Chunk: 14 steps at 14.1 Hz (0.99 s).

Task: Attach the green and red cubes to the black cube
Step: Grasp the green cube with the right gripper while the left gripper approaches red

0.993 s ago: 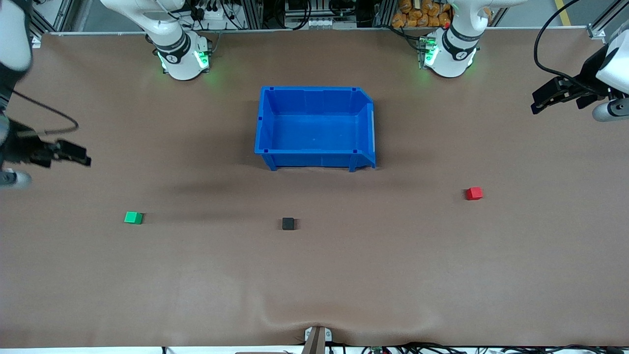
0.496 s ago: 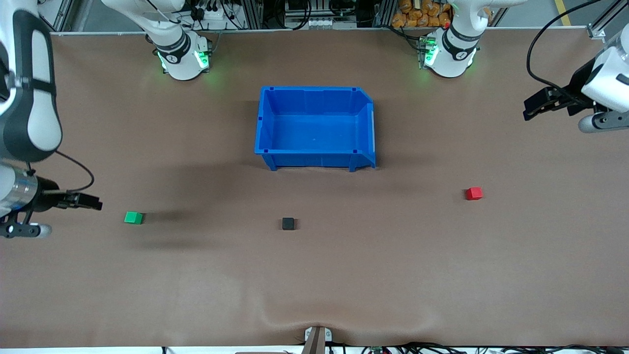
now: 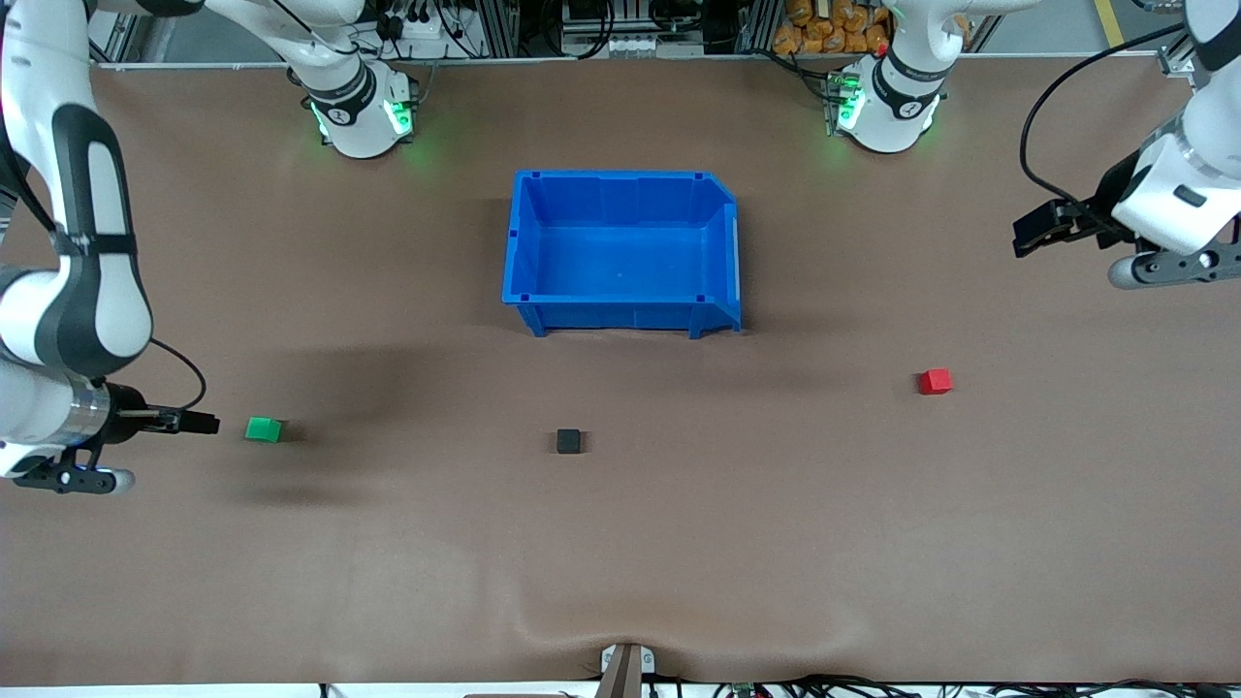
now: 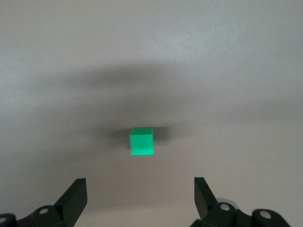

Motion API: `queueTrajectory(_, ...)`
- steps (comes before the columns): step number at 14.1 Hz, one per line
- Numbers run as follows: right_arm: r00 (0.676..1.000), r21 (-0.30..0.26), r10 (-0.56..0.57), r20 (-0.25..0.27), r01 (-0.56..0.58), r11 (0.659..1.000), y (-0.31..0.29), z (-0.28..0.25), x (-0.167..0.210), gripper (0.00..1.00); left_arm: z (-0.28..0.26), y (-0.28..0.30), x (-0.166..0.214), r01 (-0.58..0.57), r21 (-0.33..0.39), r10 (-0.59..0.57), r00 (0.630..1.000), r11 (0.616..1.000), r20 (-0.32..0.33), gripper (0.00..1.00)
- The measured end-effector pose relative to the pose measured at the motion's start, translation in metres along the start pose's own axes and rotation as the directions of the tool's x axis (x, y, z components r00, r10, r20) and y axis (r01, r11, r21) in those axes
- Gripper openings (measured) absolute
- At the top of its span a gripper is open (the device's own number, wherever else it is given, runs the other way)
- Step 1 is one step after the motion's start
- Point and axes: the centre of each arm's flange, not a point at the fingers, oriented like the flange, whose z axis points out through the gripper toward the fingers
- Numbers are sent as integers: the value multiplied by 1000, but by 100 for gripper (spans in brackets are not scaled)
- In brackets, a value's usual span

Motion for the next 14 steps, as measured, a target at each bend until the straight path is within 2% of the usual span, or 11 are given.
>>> queueTrajectory(2,1000,2,-5,9,5,1000,12,27,6,100,24,4,7,-5,-5,5,1000,1000,-26,100)
queueTrajectory(5,996,9,-88,29,88,996,4,57,6,100,63,8,16,-10,-13,10,999,1000,-53,100)
queueTrajectory(9,992,5,-123,-1,123,992,-9,90,-1,100,106,9,35,-8,-18,7,999,1000,-44,100)
queueTrajectory(14,992,6,-126,28,125,992,-12,138,-18,100,179,-8,71,30,-31,-31,999,999,-24,100)
